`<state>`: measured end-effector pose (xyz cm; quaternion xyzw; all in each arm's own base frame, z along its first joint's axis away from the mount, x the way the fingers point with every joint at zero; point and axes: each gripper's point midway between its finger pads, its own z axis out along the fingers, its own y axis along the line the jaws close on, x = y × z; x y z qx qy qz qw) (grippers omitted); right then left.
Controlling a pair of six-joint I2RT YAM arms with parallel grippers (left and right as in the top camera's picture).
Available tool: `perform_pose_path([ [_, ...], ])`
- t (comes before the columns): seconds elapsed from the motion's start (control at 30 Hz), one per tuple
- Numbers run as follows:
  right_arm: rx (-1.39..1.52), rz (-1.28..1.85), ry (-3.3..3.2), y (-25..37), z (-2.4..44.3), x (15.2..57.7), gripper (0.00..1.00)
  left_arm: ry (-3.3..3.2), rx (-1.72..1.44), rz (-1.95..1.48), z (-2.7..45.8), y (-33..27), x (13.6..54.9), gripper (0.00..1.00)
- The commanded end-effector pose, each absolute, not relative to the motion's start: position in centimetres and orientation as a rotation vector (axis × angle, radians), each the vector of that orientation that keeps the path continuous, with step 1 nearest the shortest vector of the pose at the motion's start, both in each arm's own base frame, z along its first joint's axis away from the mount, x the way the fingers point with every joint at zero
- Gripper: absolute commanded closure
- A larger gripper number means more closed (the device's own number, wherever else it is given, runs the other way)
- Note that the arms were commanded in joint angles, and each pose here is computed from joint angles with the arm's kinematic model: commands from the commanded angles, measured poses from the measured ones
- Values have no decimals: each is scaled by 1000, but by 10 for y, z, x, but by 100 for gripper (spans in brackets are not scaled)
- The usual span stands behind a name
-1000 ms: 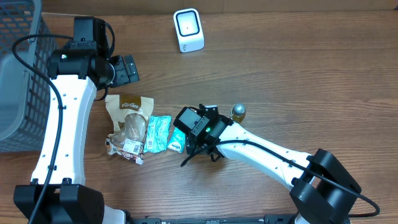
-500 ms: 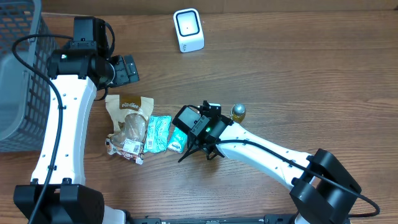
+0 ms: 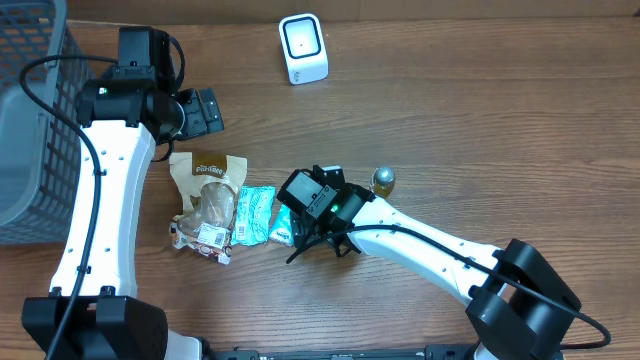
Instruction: Scan the item barcode
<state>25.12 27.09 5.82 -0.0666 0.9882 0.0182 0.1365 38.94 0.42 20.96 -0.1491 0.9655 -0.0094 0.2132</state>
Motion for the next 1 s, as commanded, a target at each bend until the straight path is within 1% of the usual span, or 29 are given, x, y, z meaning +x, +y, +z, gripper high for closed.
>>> perform_pose_path([
  [0.0,-149,62,2863,272,58,251,0,2659,-397,-13,217,7,392,0],
  [0.1,-137,21,2882,264,70,251,0,2659,-397,-13,217,7,392,0],
  [0.2,-96,22,2902,259,94,258,0,2659,-397,-13,217,7,392,0],
  [0.3,-52,119,2930,264,115,264,0,2659,-397,-13,217,7,392,0],
  [0.37,-24,194,2945,268,121,268,0,2659,-397,-13,217,7,392,0],
  [0.6,54,267,2976,261,122,277,0,2659,-397,-13,217,7,392,0],
  [0.97,54,268,2975,261,122,278,0,2659,-397,-13,217,7,392,0],
])
